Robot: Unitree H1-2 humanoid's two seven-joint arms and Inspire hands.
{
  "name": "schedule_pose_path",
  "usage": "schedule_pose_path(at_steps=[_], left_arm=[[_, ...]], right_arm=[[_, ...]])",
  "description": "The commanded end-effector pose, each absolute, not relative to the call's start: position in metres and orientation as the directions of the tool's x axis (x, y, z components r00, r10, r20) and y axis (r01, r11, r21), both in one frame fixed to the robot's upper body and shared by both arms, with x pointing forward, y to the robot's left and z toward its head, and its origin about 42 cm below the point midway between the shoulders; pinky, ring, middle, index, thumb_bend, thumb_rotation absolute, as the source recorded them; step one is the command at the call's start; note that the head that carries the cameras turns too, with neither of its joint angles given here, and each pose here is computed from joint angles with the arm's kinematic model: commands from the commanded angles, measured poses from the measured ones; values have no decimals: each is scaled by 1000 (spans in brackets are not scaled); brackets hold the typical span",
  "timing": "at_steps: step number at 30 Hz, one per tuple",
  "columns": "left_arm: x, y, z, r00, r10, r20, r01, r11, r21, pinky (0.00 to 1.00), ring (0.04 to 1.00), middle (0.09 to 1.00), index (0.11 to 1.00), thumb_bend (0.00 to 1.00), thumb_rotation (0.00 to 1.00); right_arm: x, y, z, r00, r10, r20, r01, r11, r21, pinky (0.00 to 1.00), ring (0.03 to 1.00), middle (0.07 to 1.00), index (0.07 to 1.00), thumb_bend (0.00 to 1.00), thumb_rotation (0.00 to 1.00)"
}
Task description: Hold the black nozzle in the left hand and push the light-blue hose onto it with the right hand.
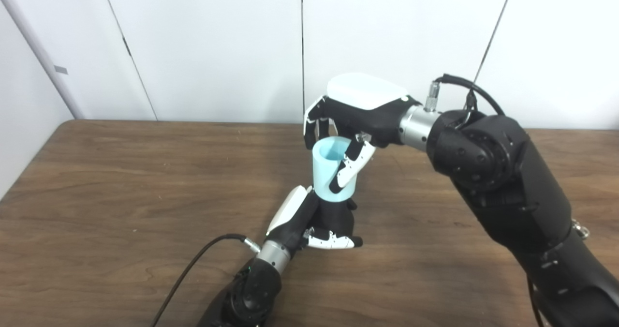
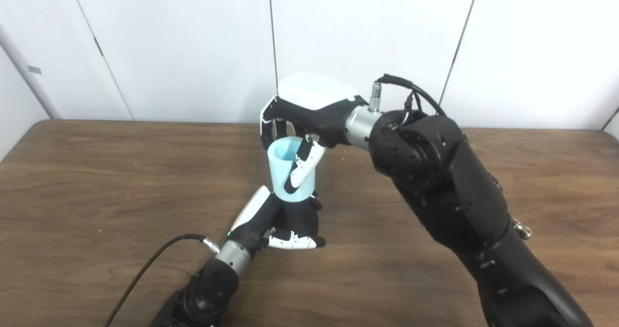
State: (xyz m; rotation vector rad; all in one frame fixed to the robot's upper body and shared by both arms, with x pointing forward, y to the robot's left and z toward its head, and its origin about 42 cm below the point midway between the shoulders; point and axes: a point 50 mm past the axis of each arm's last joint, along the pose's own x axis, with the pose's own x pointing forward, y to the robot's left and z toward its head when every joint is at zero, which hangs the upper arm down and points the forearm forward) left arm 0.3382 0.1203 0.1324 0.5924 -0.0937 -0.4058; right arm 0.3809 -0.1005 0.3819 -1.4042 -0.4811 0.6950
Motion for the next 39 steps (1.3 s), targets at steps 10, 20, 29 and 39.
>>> schedule_pose_path(at_steps=[10, 20, 29, 39], left_arm=[[323, 118, 104, 881, -428, -201, 466, 714, 523, 1000, 936, 774, 485, 520, 76], [323, 117, 105, 881, -428, -205, 468, 716, 518, 1000, 936, 774, 485, 520, 76], [323, 118, 104, 880, -427, -209, 470, 717, 515, 1000, 936, 774, 485, 521, 76], [322, 117, 104, 876, -432, -215, 477, 709, 519, 1000, 936, 778, 484, 521, 78]], right_arm=[[378, -101, 389, 724, 687, -57, -73, -6, -997, 234, 352, 461, 539, 511, 0], [378, -101, 385, 710, 702, -56, -70, -9, -997, 256, 362, 466, 541, 511, 0], [376, -98, 373, 699, 711, -71, -88, -13, -996, 262, 364, 471, 538, 512, 0], [364, -114, 378, 660, 751, 7, -54, 58, -997, 896, 886, 888, 840, 999, 501]])
